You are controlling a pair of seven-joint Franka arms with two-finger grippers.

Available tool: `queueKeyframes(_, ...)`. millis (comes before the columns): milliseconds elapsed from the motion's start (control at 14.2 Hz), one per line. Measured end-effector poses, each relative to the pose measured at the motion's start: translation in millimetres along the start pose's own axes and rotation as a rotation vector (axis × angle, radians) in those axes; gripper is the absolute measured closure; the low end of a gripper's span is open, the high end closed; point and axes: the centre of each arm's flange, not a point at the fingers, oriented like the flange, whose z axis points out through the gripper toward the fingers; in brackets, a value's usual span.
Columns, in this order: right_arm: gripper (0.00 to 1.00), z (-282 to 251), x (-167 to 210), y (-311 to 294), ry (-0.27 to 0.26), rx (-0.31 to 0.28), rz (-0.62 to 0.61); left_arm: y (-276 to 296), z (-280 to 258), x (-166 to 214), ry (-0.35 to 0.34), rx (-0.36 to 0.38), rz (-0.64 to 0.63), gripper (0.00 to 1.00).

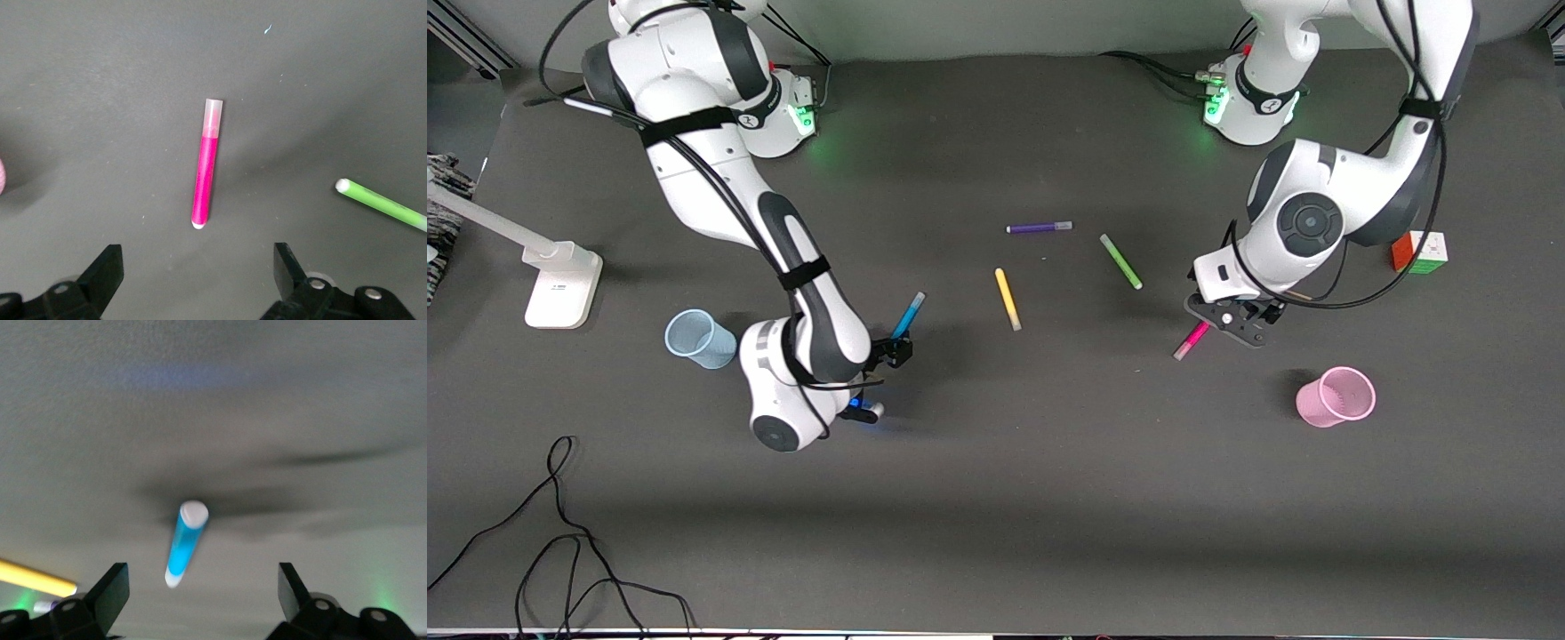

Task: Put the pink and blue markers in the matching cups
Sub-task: 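Grasp the blue marker with the right gripper while the left gripper grasps the pink marker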

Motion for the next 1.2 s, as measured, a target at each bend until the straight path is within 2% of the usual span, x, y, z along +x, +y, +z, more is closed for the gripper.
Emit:
queueKeyframes(211, 0.02, 7.5, 4.5, -1.3, -0.001, -0.005, 0.007, 4.7, 35.5, -11.9, 0.022, -0.003, 0.008, 0.00)
queueKeyframes(282, 0.09, 8.5, 6.0, -0.9, 0.001, -0.005, 0.011, 6.1, 45.7, -15.3, 0.020, -0.007, 0.011, 0.00)
queueKeyframes(634, 0.65, 6.2, 7.1, -2.5, 0.009, -0.002, 0.030, 7.2, 90.5, -18.8, -0.003, -0.028, 0.028, 0.00)
queueKeyframes(775, 0.83, 5.8, 7.0, -2.7, 0.010, -0.002, 0.033, 6.9, 102.5, -18.1, 0.001, -0.035, 0.030, 0.00)
queueKeyframes(1056, 0.83, 1.2, 6.4, -4.9, 0.019, 0.002, 0.037, -2.9, 115.9, -20.2, 0.004, -0.029, 0.029, 0.04)
queueKeyframes(1197, 0.83, -10.7, 3.2, -8.7, 0.040, 0.011, 0.064, -6.3, 113.4, -18.7, 0.011, -0.023, 0.027, 0.24)
